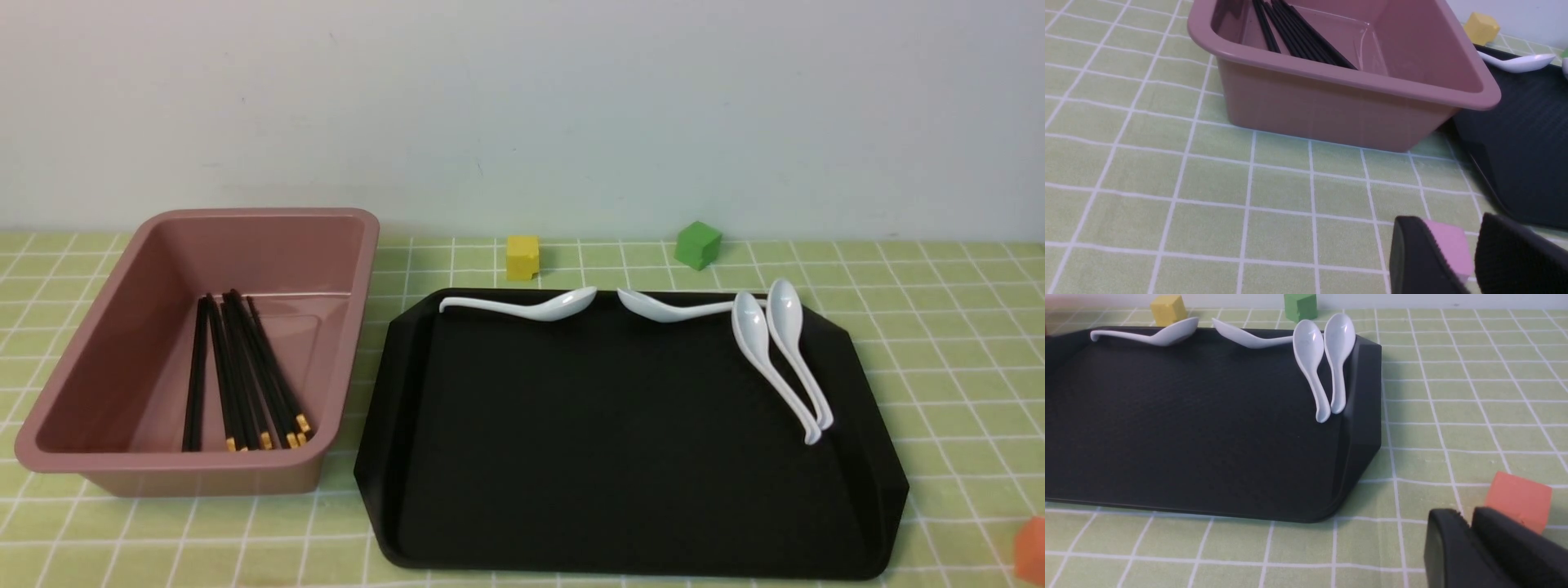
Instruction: On green tablecloth take chopsticks from black tray and put them in box.
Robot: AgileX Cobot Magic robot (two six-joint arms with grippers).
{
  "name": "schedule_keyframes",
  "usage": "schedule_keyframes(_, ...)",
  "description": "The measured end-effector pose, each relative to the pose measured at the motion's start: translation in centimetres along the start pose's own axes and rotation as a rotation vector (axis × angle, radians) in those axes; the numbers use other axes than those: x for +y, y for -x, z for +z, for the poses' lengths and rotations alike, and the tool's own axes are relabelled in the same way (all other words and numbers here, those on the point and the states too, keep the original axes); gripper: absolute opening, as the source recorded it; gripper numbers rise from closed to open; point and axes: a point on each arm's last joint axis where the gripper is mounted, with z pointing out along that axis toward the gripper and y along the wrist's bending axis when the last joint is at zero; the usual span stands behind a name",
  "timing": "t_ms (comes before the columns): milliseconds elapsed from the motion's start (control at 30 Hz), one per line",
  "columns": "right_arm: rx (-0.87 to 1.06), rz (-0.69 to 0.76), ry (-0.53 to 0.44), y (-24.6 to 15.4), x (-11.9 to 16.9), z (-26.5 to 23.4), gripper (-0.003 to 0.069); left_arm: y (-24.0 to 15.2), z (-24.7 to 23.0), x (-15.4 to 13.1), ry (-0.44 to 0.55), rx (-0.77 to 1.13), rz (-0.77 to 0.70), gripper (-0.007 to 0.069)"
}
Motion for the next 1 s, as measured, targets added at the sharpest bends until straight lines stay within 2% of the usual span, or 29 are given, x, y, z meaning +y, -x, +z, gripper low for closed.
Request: schedule_keyframes(1000,0.001,-0.001,0.000,-0.01,0.00,0.00,0.0135,-0.01,0.00,0.00,0.000,0.001,0.000,0.0238)
